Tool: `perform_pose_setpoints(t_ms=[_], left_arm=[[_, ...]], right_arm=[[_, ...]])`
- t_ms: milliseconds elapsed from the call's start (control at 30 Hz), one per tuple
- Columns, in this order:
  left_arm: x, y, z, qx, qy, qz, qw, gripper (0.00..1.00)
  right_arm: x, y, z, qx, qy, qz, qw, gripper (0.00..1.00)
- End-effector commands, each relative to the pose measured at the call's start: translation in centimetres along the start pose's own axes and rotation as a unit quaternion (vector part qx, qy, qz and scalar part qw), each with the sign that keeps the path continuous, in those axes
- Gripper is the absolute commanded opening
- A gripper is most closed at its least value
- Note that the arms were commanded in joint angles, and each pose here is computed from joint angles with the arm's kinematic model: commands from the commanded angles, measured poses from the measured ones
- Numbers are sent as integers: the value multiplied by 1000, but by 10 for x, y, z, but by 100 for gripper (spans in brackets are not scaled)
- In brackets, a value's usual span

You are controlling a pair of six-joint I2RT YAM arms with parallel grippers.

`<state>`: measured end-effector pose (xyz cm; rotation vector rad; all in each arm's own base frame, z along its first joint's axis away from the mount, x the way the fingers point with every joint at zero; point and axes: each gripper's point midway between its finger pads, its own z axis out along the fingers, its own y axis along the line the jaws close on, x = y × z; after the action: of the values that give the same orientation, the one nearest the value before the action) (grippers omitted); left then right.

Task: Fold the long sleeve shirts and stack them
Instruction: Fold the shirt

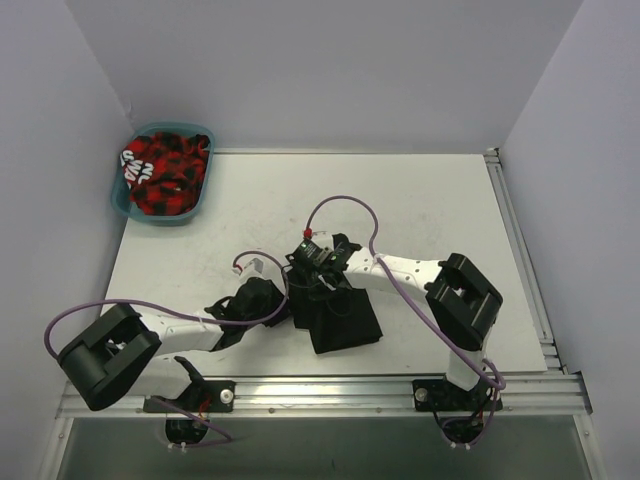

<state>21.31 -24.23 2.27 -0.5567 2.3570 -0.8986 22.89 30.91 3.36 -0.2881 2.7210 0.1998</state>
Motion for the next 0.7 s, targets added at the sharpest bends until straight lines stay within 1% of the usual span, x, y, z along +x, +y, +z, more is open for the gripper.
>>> perform_pose_setpoints(t_ms=[0, 67, 133, 233, 300, 500, 667], left_arm=[[-1, -15, 3, 20, -6, 9, 1000, 20], [0, -12, 3, 17, -7, 9, 1000, 15], [2, -11, 2, 16, -4, 11, 1000, 5], [2, -11, 3, 16, -3, 12, 1000, 0], [3, -11, 3, 16, -1, 13, 1000, 0], [2, -10, 2, 16, -3, 16, 1000, 0], [-1, -10, 0, 17, -10, 20, 1000, 0]], right_arm=[[-13, -4, -9, 4, -19, 17, 1000, 8], [-14, -4, -8, 5, -18, 19, 1000, 9], [-18, -4, -9, 4, -21, 17, 1000, 9], [-23, -4, -11, 2, -25, 15, 1000, 9], [-25, -4, -10, 1, -26, 14, 1000, 9], [-23, -7, -5, 6, -19, -4, 1000, 14], [-9, -4, -6, -11, 4, -36, 999, 12]])
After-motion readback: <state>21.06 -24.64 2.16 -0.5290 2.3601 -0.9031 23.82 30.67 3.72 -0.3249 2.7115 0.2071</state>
